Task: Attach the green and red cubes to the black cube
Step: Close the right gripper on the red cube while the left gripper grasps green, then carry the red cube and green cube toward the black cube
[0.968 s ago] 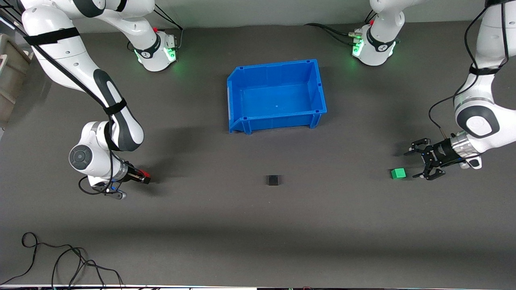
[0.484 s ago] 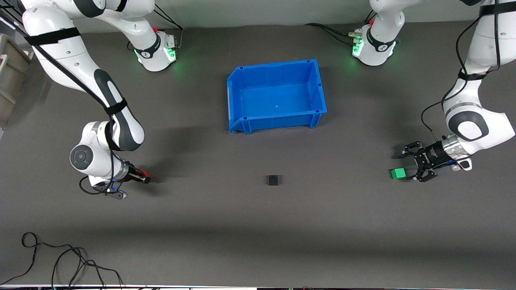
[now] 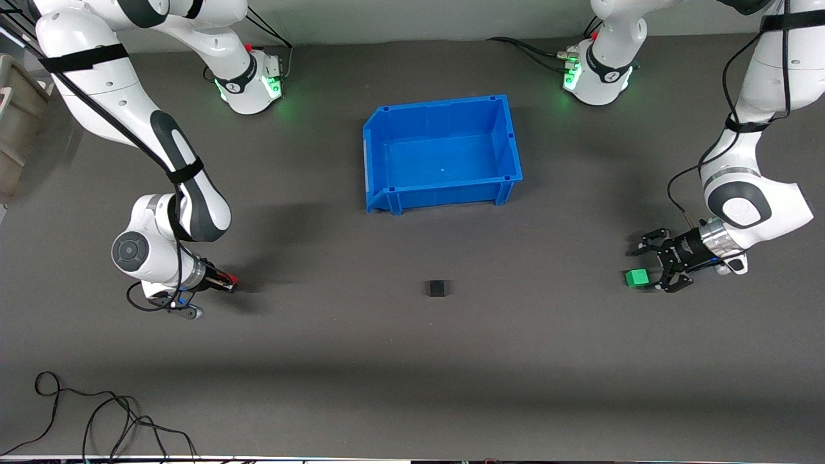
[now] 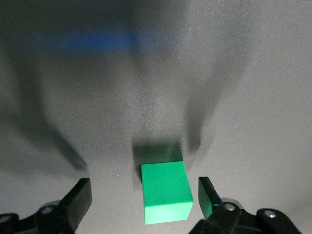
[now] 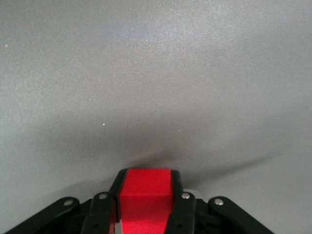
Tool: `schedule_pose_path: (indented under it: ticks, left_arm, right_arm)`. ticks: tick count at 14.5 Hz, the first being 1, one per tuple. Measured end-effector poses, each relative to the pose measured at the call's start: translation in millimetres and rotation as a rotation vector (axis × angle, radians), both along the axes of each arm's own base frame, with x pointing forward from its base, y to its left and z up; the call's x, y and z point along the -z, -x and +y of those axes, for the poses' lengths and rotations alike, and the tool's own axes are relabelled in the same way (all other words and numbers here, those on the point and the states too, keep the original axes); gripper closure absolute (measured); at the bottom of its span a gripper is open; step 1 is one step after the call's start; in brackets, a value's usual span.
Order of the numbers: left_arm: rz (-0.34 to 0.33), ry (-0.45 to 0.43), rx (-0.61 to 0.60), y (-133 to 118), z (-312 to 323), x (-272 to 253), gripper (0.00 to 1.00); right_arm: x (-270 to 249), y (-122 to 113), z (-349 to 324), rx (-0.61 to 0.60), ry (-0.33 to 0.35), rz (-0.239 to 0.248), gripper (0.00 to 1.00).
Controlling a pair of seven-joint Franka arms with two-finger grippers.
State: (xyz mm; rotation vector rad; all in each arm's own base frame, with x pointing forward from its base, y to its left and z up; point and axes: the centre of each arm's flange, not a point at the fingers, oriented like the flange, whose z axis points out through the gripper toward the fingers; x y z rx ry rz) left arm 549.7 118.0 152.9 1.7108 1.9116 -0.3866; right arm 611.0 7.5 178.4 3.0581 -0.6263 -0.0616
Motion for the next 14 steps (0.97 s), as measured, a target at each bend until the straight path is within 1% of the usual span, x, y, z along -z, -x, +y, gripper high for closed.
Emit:
schedule_pose_path:
  ticks: [2,3,5,7,8,10,12,14]
  left_arm:
    - [-0.002,-0.001,-0.001,-1,0,-1,0.26]
    - [-0.003,-0.002,-0.001,-1,1,-1,0.39]
    - [-0.008,-0.002,-0.003,-3,1,-3,0.59]
    - [-0.029,0.002,-0.004,-13,4,-12,0.6]
    - [-0.038,0.014,-0.001,-19,4,-18,0.6]
    - [-0.047,0.033,0.0,-30,2,-28,0.6]
    - [-0.046,0.036,0.005,-37,-2,-34,0.6]
    - [-0.025,0.02,0.038,-47,-19,-41,0.6]
  right_arm:
    - [-3,-3,2,0.051,0.002,-0.015,0.6]
    - [-6,-5,5,0.087,0.002,-0.023,0.6]
    - [-18,-13,19,0.192,0.001,-0.051,0.6]
    - [-34,-24,37,0.314,-0.006,-0.084,0.6]
    - [-43,-30,47,0.386,-0.009,-0.088,0.6]
    - [-62,-41,72,0.546,-0.011,-0.078,0.6]
    - [-82,-53,97,0.678,-0.012,-0.05,0.6]
    - [-96,-64,122,0.79,-0.058,-0.026,0.6]
